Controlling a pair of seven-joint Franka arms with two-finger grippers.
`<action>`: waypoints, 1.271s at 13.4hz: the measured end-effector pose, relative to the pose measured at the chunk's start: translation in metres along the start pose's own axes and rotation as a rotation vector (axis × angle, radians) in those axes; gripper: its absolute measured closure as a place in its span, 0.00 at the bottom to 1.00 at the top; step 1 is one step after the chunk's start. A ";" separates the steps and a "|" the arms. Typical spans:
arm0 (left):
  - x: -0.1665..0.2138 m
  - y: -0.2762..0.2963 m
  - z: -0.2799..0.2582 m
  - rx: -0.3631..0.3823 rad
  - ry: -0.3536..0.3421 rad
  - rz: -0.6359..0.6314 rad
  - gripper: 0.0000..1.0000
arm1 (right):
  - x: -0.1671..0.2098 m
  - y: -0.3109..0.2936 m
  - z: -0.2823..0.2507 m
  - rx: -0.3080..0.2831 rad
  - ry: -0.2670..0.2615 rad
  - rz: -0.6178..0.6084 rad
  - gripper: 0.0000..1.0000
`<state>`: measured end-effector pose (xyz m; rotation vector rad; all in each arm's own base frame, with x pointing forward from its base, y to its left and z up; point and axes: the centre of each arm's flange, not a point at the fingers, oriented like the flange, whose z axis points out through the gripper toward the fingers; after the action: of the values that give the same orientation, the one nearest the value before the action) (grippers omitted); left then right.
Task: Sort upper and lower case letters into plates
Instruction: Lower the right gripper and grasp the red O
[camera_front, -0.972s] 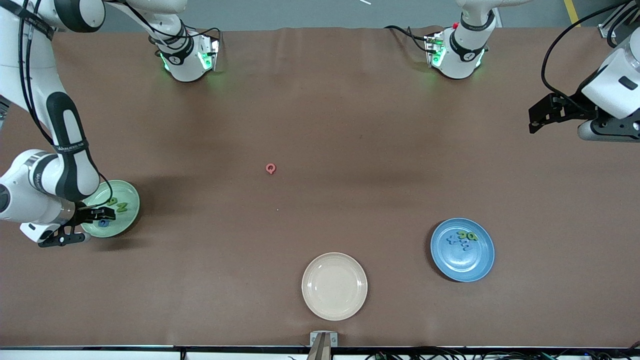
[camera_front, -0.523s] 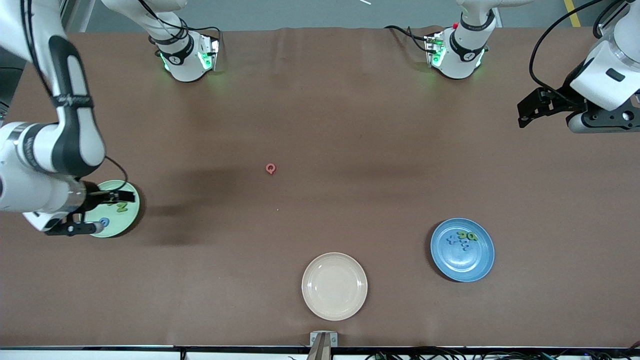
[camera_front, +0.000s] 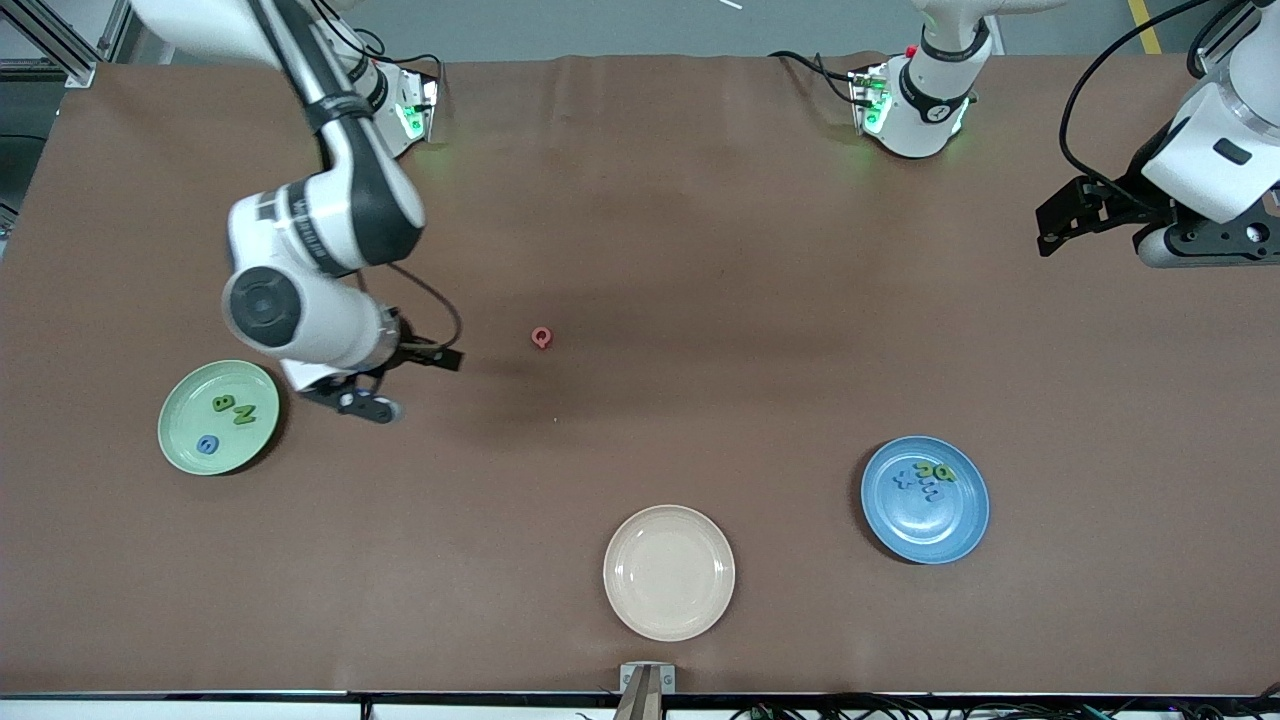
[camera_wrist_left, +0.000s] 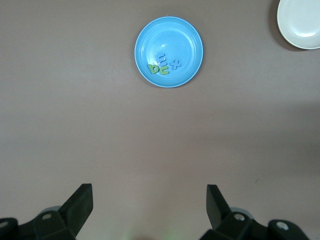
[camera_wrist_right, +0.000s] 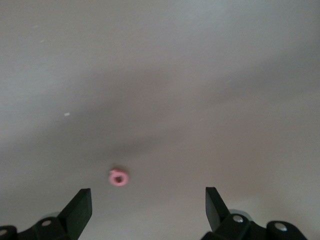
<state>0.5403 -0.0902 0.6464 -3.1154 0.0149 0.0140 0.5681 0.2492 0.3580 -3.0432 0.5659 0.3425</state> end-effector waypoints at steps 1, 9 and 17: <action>0.000 0.000 0.000 0.000 0.001 0.000 0.00 | -0.014 -0.017 0.012 0.014 0.024 0.024 0.00; 0.001 -0.002 0.004 0.001 -0.007 -0.005 0.00 | -0.082 -0.046 0.142 0.024 0.121 -0.005 0.00; 0.001 -0.002 0.005 0.001 -0.009 -0.004 0.00 | -0.098 -0.055 0.179 -0.013 0.115 -0.026 0.03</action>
<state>0.5409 -0.0877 0.6414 -3.1139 0.0077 0.0277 0.4615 0.3472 0.2040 -3.0952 0.5311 0.1726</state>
